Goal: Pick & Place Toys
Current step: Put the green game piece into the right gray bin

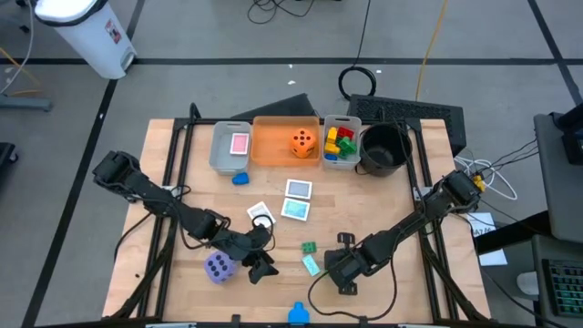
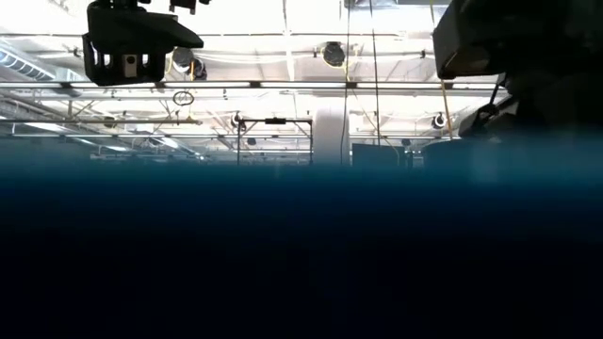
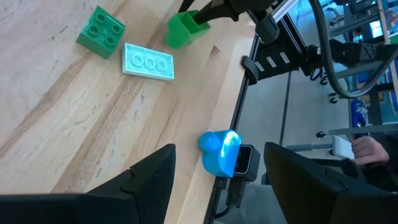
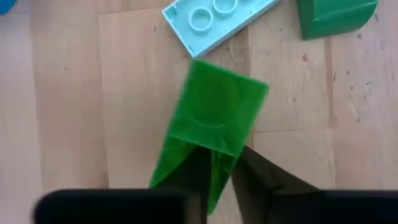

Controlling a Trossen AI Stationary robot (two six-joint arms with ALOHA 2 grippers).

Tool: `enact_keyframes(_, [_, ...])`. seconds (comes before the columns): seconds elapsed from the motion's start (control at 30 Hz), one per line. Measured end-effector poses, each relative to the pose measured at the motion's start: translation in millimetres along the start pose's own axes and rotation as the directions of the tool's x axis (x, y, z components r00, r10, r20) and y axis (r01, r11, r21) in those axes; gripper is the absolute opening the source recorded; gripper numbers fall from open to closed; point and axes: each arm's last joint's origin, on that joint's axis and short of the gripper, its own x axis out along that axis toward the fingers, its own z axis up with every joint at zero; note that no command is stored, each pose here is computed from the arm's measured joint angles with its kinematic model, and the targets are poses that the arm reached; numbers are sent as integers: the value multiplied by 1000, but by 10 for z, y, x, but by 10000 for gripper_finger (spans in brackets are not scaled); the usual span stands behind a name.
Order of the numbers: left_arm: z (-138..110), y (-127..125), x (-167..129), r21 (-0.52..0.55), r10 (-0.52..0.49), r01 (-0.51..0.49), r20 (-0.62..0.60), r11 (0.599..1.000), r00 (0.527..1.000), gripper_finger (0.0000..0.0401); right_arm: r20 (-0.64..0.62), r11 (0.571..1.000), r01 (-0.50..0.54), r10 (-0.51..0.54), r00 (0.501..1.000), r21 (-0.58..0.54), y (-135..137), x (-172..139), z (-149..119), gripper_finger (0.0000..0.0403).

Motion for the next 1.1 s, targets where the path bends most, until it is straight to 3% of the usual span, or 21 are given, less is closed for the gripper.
enact_keyframes(0.1, [23, 12, 1, -5, 0, 0, 0, 1000, 1000, 250, 12, 1000, -7, 8, 1000, -8, -11, -64, 17, 12])
enact_keyframes(0.23, [65, 34, 2, -13, 3, -3, 3, 1000, 1000, 250, 62, 999, -29, 31, 998, -26, -73, -246, 96, 15])
enact_keyframes(0.43, [120, 61, 3, -26, 10, -9, 17, 1000, 1000, 250, 241, 996, -86, 80, 967, 14, -322, -836, 286, 5])
enact_keyframes(0.67, [212, 92, 2, -23, 7, -6, 47, 1000, 999, 250, 576, 990, -74, -8, 818, 119, -740, -1728, 358, 4])
enact_keyframes(0.77, [339, 70, -6, 23, -51, 49, 112, 999, 992, 250, 668, 986, -61, -59, 741, 155, -927, -2011, 342, 4])
enact_keyframes(0.97, [793, 15, -111, 229, -263, 195, 322, 954, 909, 250, 715, 968, -41, -155, 682, 249, -1255, -2189, 379, 2])
enact_keyframes(1.1, [1099, 110, -214, 322, -300, 162, 443, 933, 845, 250, 769, 960, -88, -158, 619, 267, -1369, -2216, 508, 1])
